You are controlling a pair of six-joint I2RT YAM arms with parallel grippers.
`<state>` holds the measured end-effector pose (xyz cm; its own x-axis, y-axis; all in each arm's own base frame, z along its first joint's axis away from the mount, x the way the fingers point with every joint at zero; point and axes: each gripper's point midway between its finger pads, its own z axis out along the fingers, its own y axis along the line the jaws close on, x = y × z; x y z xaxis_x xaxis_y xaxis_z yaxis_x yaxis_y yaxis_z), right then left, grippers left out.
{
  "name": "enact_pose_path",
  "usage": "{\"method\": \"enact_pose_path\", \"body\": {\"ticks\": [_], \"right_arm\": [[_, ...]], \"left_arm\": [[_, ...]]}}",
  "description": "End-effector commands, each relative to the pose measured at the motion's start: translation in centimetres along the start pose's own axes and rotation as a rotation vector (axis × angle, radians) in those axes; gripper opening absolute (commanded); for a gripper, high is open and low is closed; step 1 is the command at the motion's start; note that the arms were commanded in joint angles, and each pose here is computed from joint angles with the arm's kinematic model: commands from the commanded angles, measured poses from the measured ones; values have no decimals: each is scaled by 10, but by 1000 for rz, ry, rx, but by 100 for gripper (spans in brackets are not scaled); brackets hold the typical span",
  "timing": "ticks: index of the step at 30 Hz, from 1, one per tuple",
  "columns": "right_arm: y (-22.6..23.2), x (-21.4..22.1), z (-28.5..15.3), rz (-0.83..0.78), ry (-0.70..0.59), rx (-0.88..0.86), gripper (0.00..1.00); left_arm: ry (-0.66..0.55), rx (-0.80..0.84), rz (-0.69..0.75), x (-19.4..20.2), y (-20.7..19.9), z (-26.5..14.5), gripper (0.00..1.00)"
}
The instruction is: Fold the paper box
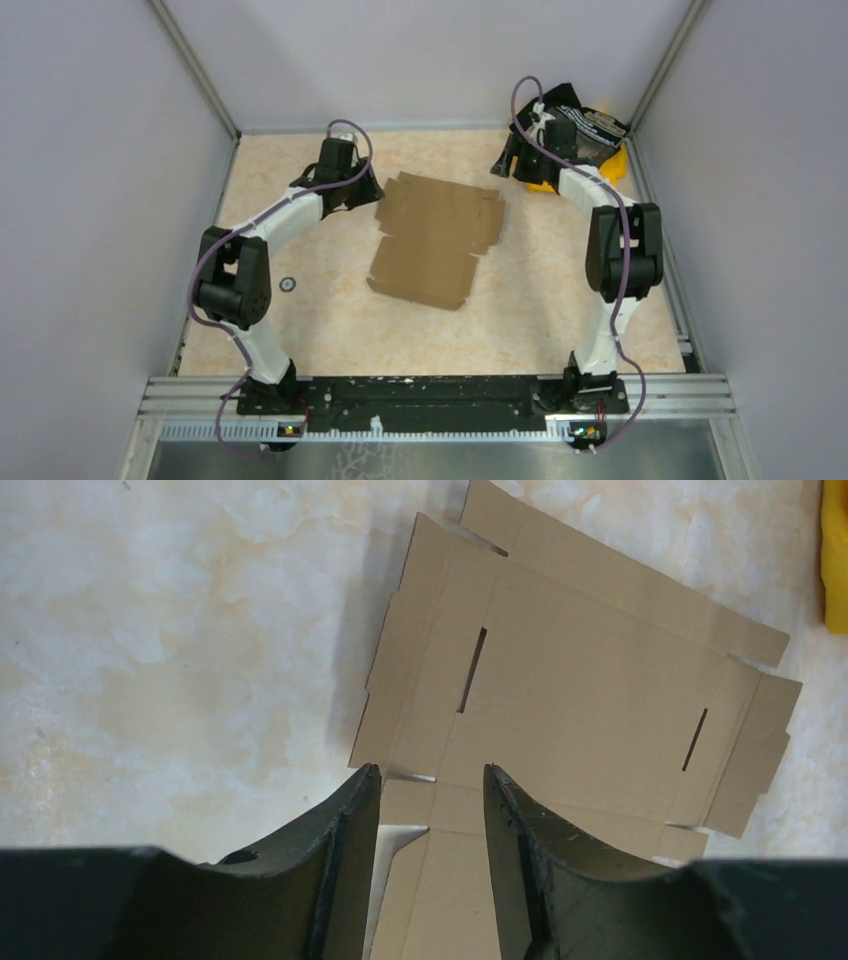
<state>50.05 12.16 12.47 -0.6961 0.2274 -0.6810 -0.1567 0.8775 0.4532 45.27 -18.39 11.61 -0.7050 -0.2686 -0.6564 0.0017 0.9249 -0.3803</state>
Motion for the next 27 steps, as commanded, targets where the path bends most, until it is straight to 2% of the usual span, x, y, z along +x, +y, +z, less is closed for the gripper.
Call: {"method": "enact_pose_path", "body": {"ticks": [1,6,9,13,18,23,27], "right_arm": [[21,-40,12,-99,-96,-133,69],[21,-36,32,-113,-44,-176,68],[19,-29,32,-103,-39,-154,67],[13,-12,24,-91,-34,-99,66],[-1,22,-7,-23,-42,-3,65],[4,59,-36,33,-37,-2,60],[12,86,-52,58,-6,-4,58]], "left_arm": [[37,48,1,7,-2,-17,50],[91,61,7,27,5,-18,69],[97,1,-13,30,24,-11,71],[113,19,-42,29,31,-3,70],[114,75,-55,27,22,-3,66],[137,128,-64,40,17,-5,49],[153,149,-72,53,18,-5,41]]}}
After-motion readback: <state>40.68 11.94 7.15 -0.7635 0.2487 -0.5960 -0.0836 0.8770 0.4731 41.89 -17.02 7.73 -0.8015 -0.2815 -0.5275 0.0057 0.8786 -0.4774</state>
